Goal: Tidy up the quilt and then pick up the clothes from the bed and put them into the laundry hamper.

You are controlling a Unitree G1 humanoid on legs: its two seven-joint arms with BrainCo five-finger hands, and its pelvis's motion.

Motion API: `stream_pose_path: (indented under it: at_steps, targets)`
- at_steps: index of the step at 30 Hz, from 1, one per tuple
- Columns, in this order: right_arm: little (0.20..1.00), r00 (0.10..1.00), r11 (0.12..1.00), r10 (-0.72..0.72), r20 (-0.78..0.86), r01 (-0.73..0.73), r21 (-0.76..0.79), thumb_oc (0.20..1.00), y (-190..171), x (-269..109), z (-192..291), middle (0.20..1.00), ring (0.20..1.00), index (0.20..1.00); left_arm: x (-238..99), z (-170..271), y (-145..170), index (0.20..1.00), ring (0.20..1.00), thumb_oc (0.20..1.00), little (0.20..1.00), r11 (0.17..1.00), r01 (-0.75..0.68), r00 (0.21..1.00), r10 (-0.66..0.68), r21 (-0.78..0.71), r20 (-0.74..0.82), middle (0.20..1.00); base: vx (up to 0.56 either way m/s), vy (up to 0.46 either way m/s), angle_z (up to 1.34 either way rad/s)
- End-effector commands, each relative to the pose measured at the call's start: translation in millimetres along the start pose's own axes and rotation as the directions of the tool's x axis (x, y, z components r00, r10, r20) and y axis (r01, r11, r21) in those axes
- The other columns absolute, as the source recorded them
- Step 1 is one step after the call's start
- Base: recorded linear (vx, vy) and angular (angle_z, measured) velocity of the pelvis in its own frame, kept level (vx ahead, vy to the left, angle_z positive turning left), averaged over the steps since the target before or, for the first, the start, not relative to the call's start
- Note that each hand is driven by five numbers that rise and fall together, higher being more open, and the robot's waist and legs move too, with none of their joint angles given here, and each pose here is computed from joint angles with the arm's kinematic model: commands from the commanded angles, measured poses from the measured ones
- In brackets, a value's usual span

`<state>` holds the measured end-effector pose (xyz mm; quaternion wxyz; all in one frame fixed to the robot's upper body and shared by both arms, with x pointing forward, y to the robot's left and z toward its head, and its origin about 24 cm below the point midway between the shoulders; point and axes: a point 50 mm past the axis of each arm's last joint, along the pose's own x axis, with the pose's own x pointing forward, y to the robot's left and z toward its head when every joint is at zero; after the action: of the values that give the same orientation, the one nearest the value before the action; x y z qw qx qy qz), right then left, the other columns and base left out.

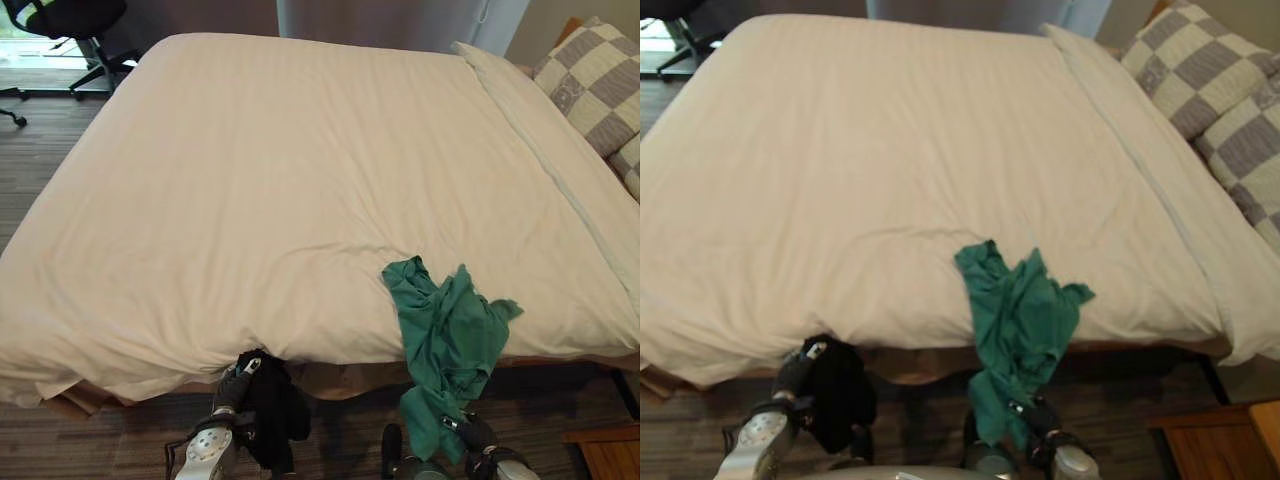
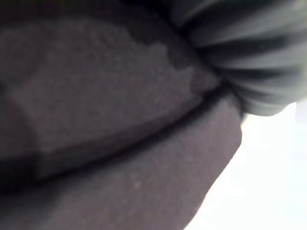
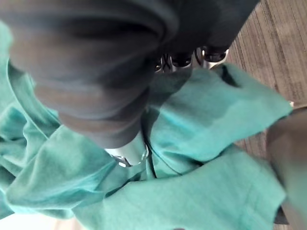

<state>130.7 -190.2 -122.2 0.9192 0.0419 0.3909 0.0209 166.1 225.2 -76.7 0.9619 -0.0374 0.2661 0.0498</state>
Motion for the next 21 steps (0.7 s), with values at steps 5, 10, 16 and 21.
stream_pose_path:
  at_steps: [5, 10, 16, 21]
  targets:
    - [0.200, 0.978, 0.964, 0.189, 0.090, -0.167, -0.208, 0.200, 40.0, 26.5, 46.1, 0.200, 0.200, 0.200, 15.4, 30.7, -5.1, 0.200, 0.200, 0.200, 0.200, 1.000, 0.011, 0.992, -0.009, -0.017, 0.128, 0.200, 0.01, -0.152, 0.67]
    - [0.200, 0.912, 0.862, 0.233, 0.337, -0.034, -0.505, 0.200, 48.5, 32.8, 130.0, 0.200, 0.200, 0.200, 21.8, 35.0, -6.0, 0.200, 0.200, 0.200, 0.200, 0.996, -0.060, 0.985, 0.071, -0.070, 0.158, 0.200, -0.21, -0.118, 1.31]
    - [0.200, 0.937, 0.942, 0.018, 0.349, 0.102, -0.321, 0.200, 6.9, 24.6, 109.1, 0.200, 0.200, 0.200, 0.6, -6.7, 29.1, 0.200, 0.200, 0.200, 0.200, 0.977, -0.188, 0.981, 0.191, -0.097, 0.018, 0.200, -0.22, -0.015, 2.37]
    - [0.200, 0.958, 0.958, -0.170, 0.232, 0.215, -0.188, 0.200, -21.0, 14.5, 62.5, 0.200, 0.200, 0.200, 2.4, -20.3, 23.9, 0.200, 0.200, 0.200, 0.200, 0.980, -0.195, 0.979, 0.196, 0.028, -0.053, 0.200, -0.08, 0.298, 2.83]
